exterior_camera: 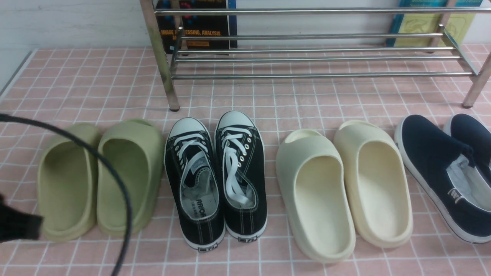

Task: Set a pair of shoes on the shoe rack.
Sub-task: Use the left arm to grab the shoe closest to it

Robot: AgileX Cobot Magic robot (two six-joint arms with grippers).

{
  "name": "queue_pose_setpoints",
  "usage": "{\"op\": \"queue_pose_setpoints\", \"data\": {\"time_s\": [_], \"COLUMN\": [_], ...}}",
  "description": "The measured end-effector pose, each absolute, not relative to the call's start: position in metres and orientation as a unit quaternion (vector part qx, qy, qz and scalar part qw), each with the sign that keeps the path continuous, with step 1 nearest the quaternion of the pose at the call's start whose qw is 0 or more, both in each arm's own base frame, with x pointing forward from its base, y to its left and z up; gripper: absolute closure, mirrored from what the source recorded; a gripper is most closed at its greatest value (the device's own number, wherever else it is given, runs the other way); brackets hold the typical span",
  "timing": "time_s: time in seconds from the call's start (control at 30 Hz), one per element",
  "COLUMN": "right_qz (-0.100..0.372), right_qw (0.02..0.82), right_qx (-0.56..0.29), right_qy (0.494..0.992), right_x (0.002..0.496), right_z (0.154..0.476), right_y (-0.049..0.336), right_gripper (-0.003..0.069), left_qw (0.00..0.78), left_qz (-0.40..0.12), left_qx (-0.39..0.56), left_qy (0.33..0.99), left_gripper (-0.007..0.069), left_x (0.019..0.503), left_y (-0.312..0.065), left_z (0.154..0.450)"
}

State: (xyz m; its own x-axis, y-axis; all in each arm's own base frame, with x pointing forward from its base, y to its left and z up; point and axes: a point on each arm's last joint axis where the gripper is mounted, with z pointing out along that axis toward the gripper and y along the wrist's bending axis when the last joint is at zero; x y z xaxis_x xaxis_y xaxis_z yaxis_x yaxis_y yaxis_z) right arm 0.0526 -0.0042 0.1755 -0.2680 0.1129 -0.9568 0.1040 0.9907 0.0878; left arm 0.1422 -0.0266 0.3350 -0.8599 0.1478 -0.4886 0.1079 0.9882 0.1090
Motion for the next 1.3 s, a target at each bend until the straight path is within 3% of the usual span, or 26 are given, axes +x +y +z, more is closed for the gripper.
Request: {"op": "queue_pose_setpoints", "data": {"time_s": [0.1, 0.23, 0.33, 0.47, 0.63, 0.73, 0.77, 0.8, 0.87, 0.9, 0.97, 1.13, 1.3], "right_qz": [0.004, 0.004, 0.004, 0.004, 0.004, 0.004, 0.004, 0.004, 0.004, 0.004, 0.004, 0.004, 0.001], "right_qw": [0.601, 0.601, 0.601, 0.601, 0.601, 0.601, 0.601, 0.601, 0.601, 0.601, 0.601, 0.601, 0.601], "right_qx": [0.068, 0.068, 0.068, 0.068, 0.068, 0.068, 0.068, 0.068, 0.068, 0.068, 0.068, 0.068, 0.067], "right_qy": [0.796, 0.796, 0.796, 0.796, 0.796, 0.796, 0.796, 0.796, 0.796, 0.796, 0.796, 0.796, 0.796], "right_x": [0.053, 0.053, 0.053, 0.053, 0.053, 0.053, 0.053, 0.053, 0.053, 0.053, 0.053, 0.053, 0.053], "right_z": [0.175, 0.175, 0.175, 0.175, 0.175, 0.175, 0.175, 0.175, 0.175, 0.175, 0.175, 0.175, 0.175], "right_y": [-0.004, -0.004, -0.004, -0.004, -0.004, -0.004, -0.004, -0.004, -0.004, -0.004, -0.004, -0.004, -0.004], "right_gripper": [0.0419, 0.0419, 0.0419, 0.0419, 0.0419, 0.0419, 0.0419, 0.0419, 0.0419, 0.0419, 0.0419, 0.0419, 0.0419], "left_qw": [0.225, 0.223, 0.220, 0.212, 0.195, 0.186, 0.185, 0.183, 0.183, 0.183, 0.181, 0.178, 0.206], "left_qz": [0.006, -0.017, -0.034, -0.041, -0.040, -0.042, -0.041, -0.040, -0.039, -0.039, -0.035, -0.026, -0.030], "left_qx": [0.090, 0.099, 0.092, 0.077, 0.074, 0.065, 0.064, 0.061, 0.060, 0.061, 0.062, 0.060, 0.067], "left_qy": [0.970, 0.970, 0.971, 0.973, 0.977, 0.979, 0.980, 0.980, 0.981, 0.980, 0.981, 0.982, 0.976], "left_gripper": [0.0228, 0.0066, 0.0003, -0.0001, 0.0091, 0.0229, 0.0229, 0.0324, 0.0440, 0.0451, 0.0567, 0.0613, 0.0610], "left_x": [0.173, 0.199, 0.222, 0.241, 0.263, 0.273, 0.273, 0.276, 0.279, 0.279, 0.279, 0.280, 0.273], "left_y": [-0.063, -0.095, -0.118, -0.132, -0.146, -0.153, -0.153, -0.154, -0.156, -0.156, -0.155, -0.154, -0.148], "left_z": [0.321, 0.307, 0.287, 0.264, 0.227, 0.206, 0.205, 0.199, 0.194, 0.194, 0.192, 0.202, 0.250]}}
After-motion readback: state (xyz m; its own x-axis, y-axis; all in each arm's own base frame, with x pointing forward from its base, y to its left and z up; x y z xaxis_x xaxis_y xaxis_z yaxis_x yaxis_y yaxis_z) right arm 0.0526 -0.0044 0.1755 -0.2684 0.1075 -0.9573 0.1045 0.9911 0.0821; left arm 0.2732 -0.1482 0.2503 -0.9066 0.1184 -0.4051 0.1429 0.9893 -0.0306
